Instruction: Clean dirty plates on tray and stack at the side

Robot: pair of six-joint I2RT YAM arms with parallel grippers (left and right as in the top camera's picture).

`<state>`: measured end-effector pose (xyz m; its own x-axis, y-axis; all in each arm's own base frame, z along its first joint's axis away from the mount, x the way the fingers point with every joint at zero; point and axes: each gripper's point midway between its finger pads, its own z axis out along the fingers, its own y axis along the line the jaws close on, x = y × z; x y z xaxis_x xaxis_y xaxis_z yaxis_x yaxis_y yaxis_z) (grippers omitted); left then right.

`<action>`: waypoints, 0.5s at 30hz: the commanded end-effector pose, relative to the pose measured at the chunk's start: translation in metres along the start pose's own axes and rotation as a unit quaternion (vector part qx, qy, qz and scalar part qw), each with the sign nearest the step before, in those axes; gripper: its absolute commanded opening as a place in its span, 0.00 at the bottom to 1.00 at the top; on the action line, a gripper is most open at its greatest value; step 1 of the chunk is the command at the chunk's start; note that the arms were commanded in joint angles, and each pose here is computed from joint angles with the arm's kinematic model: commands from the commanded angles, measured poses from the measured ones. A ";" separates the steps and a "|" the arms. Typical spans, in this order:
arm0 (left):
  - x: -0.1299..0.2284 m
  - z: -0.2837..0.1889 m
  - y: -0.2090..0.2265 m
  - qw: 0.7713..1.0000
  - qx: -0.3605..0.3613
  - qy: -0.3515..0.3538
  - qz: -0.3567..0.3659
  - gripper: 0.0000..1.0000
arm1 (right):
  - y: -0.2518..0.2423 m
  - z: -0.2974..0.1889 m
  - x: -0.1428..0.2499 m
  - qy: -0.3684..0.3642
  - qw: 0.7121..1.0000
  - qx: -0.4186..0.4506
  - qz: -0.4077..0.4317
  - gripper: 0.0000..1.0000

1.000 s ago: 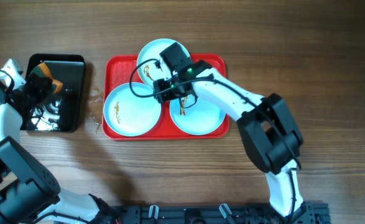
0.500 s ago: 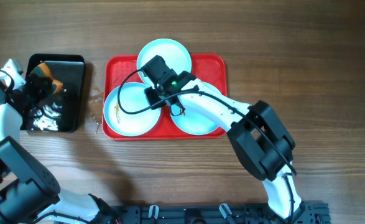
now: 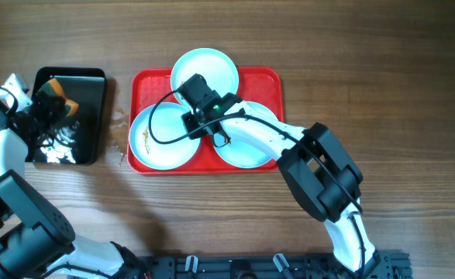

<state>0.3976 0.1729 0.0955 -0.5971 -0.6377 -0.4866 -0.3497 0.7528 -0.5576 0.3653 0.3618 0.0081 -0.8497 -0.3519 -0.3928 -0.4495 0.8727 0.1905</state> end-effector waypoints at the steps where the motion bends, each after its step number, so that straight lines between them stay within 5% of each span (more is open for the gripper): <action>1: 0.002 0.001 0.002 1.000 0.003 0.003 0.006 0.04 | -0.006 0.008 0.005 0.006 1.000 0.010 0.002 0.09; 6: 0.001 -0.001 -0.004 1.000 0.015 0.000 0.009 0.04 | -0.006 0.008 0.005 0.007 1.000 0.010 -0.002 0.04; 12: -0.037 -0.048 -0.056 0.992 0.067 -0.080 0.076 0.04 | -0.005 0.008 0.005 0.005 1.000 0.010 -0.002 0.04; 15: -0.016 -0.035 -0.025 0.995 -0.011 -0.048 0.087 0.04 | -0.005 0.008 0.004 0.005 1.000 0.009 -0.002 0.04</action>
<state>0.4015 0.1651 0.1690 -0.5197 -0.5620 -0.6435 -0.2096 0.8141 -0.5416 0.3668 0.3625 0.0088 -0.8493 -0.3460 -0.3987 -0.4461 0.8743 0.1915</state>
